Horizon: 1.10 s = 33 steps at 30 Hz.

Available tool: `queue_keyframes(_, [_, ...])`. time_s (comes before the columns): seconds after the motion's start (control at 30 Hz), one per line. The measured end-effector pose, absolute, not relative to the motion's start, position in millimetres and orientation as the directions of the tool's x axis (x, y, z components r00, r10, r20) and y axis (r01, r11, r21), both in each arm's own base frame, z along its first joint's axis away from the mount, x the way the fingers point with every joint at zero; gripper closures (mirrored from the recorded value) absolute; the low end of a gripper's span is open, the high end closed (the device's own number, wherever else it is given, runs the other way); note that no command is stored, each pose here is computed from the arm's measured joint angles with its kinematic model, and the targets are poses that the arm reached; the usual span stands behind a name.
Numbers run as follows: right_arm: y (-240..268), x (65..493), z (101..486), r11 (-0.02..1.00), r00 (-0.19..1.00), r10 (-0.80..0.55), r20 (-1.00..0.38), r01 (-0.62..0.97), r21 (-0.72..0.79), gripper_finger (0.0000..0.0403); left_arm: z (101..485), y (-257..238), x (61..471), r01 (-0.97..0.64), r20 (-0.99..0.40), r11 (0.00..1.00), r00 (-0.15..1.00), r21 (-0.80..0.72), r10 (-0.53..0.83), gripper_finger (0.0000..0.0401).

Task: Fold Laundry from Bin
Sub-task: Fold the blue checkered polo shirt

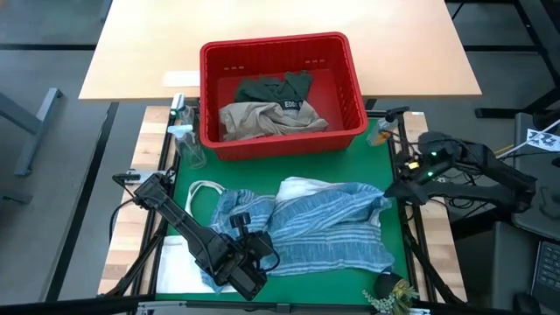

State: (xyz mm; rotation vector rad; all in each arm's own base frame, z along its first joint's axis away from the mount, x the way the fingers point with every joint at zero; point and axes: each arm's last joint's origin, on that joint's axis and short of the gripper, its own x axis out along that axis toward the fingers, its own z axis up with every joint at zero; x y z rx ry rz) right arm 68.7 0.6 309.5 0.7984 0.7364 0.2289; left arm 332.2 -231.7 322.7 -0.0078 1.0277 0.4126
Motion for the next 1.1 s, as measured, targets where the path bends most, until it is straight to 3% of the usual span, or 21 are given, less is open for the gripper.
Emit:
queue_keyframes(0.27, [9,97,305,0.74,0.638,0.507,-0.58,0.023,0.672,0.0402,323,-233,333,-0.34,-0.829,0.925,0.458,0.172,0.322,0.0401])
queue_keyframes(0.5, [48,106,308,0.734,0.549,0.597,-0.585,-0.079,0.675,0.0402,323,-233,333,-0.338,-0.828,0.925,0.459,0.172,0.322,0.0401])
queue_keyframes(0.83, [97,84,292,0.817,0.4,0.505,-0.764,0.063,0.573,0.0402,323,-242,329,-0.305,-0.853,0.944,0.452,0.127,0.261,0.0401])
queue_keyframes(1.1, [141,73,269,0.886,0.243,0.428,-0.87,0.074,0.457,0.0402,323,-246,327,-0.292,-0.86,0.95,0.452,0.107,0.236,0.0401])
